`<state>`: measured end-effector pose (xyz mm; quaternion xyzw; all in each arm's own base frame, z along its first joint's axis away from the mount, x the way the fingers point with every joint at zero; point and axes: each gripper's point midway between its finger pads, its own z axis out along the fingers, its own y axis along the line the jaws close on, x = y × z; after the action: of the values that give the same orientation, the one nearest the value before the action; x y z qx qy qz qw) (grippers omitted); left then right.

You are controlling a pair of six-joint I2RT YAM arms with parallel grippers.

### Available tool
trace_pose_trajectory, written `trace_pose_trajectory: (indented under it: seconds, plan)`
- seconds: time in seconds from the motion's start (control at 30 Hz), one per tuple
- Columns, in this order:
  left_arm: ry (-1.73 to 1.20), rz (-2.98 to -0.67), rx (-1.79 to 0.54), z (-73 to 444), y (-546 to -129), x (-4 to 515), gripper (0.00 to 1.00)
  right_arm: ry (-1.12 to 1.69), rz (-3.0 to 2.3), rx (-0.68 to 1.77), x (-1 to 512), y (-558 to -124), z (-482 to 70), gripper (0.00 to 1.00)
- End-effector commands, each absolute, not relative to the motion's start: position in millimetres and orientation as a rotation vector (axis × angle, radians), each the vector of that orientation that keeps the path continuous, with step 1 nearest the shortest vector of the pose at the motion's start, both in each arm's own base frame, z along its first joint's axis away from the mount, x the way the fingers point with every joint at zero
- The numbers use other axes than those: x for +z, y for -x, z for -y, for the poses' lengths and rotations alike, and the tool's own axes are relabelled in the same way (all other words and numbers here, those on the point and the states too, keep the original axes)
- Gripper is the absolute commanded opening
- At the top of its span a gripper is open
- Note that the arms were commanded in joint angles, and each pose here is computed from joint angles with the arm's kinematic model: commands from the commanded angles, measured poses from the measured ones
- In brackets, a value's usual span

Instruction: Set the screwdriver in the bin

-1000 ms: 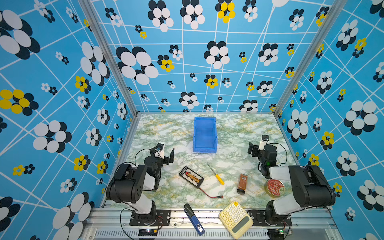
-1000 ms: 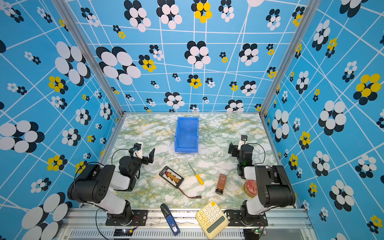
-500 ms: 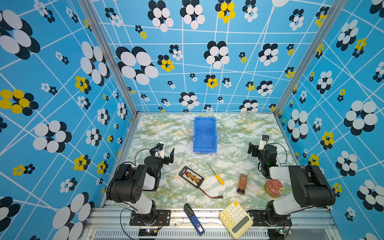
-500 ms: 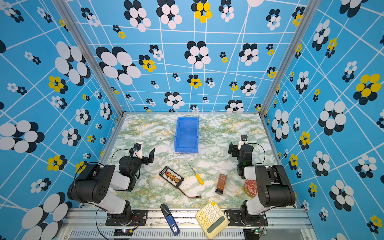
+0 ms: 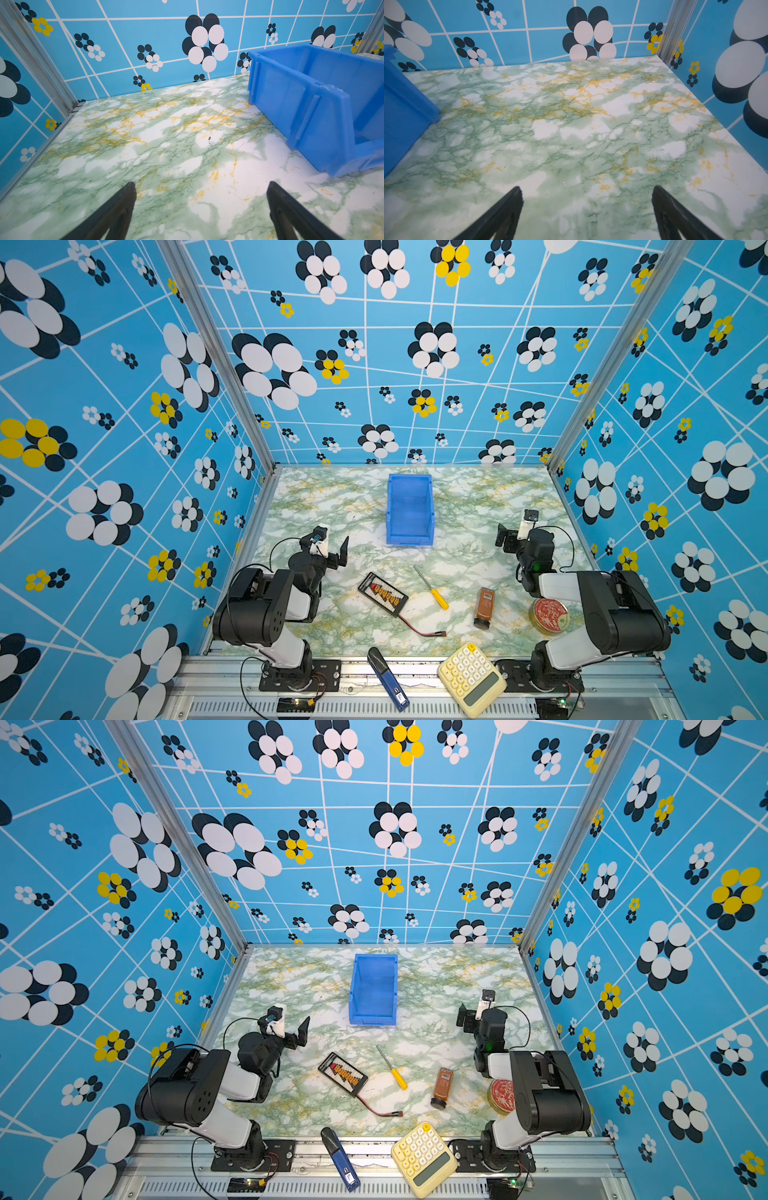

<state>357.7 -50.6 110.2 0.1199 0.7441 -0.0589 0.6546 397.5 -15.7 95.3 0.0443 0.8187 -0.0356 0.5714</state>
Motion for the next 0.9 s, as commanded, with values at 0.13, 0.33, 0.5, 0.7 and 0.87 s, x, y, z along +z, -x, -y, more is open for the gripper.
trace_pose_trajectory:
  seconds: [0.13,0.33,0.5,0.7,0.87]
  plan:
    - [-0.299,-1.680,-0.140,54.5,-354.0,108.4,0.99,-0.102,-1.919,-0.099,93.5,-397.1,16.6,0.99]
    - [-0.295,-1.687,-0.139,53.8,-356.9,108.6,0.99,-0.118,-1.920,-0.111,93.1,-396.6,19.4,0.99]
    - [-0.220,-1.701,-0.100,41.4,-360.3,108.6,0.99,-0.211,-1.920,-0.184,107.4,-394.0,35.0,0.99]
    - [-0.253,-1.681,-0.107,47.5,-355.3,119.1,0.99,-0.252,-1.953,-0.180,140.1,-383.2,36.2,0.99]
    - [-0.315,-1.786,-0.151,58.1,-352.1,135.0,0.99,-0.352,-2.048,-0.049,169.0,-356.4,22.4,0.95]
